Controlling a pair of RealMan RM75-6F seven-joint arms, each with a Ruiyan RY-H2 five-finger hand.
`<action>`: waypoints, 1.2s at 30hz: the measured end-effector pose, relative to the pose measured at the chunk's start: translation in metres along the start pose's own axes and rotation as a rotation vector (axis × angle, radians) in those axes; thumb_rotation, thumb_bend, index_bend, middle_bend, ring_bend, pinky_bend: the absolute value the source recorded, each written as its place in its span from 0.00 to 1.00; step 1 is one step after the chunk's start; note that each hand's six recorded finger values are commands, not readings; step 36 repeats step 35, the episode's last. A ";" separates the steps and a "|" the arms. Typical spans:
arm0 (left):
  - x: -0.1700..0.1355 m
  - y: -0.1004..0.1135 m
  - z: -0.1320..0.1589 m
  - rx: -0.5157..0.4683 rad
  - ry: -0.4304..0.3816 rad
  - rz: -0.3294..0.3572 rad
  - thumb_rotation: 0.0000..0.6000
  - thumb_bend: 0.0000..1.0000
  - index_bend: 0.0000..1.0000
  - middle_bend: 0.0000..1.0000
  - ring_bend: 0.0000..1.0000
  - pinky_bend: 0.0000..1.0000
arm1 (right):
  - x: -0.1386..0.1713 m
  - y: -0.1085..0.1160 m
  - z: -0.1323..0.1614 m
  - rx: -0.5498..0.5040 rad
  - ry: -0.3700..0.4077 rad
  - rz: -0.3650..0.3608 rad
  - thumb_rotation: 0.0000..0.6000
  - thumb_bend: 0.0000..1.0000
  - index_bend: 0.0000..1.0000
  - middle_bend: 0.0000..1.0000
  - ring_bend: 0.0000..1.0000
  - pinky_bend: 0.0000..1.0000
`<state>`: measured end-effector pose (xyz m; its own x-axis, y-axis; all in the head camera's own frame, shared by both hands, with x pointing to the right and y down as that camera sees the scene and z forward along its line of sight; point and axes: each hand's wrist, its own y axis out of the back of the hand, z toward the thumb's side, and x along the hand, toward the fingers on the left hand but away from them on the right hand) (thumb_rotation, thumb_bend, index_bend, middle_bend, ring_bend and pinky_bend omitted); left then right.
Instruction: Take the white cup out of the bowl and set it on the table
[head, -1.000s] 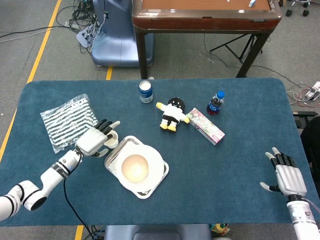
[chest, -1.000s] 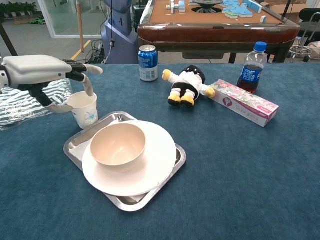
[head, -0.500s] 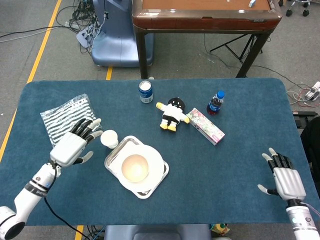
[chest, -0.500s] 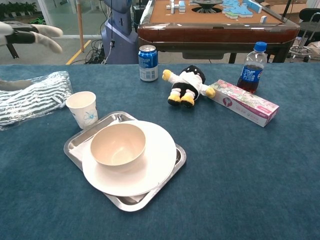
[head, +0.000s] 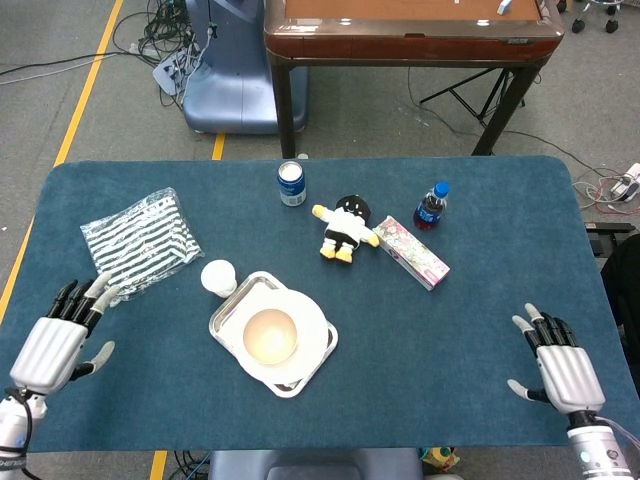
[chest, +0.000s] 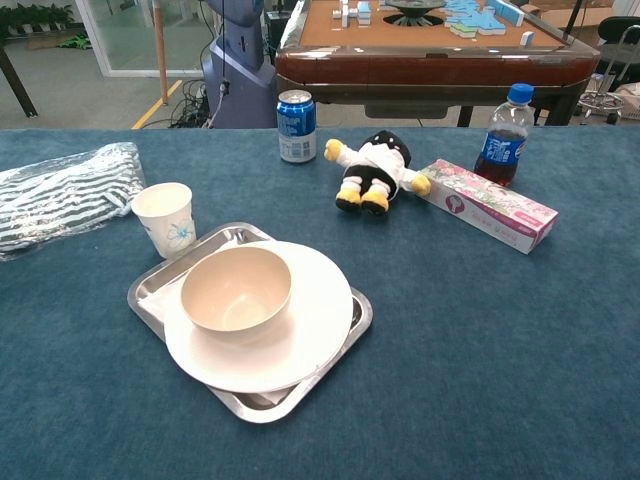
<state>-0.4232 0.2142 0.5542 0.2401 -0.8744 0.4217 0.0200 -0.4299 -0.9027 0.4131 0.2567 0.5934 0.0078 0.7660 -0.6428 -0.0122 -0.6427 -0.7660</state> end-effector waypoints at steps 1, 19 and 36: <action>-0.006 -0.001 -0.003 -0.005 0.005 0.006 1.00 0.32 0.00 0.00 0.00 0.00 | 0.001 0.000 0.001 0.001 0.002 -0.005 1.00 0.22 0.00 0.00 0.00 0.00; -0.026 -0.009 -0.012 -0.072 0.023 0.086 1.00 0.32 0.00 0.00 0.00 0.00 | 0.023 0.011 0.012 0.026 0.029 -0.096 1.00 0.22 0.00 0.00 0.00 0.00; -0.022 -0.015 -0.017 -0.063 0.059 0.055 1.00 0.32 0.00 0.00 0.00 0.00 | 0.026 0.013 0.011 0.020 0.028 -0.108 1.00 0.22 0.00 0.00 0.00 0.00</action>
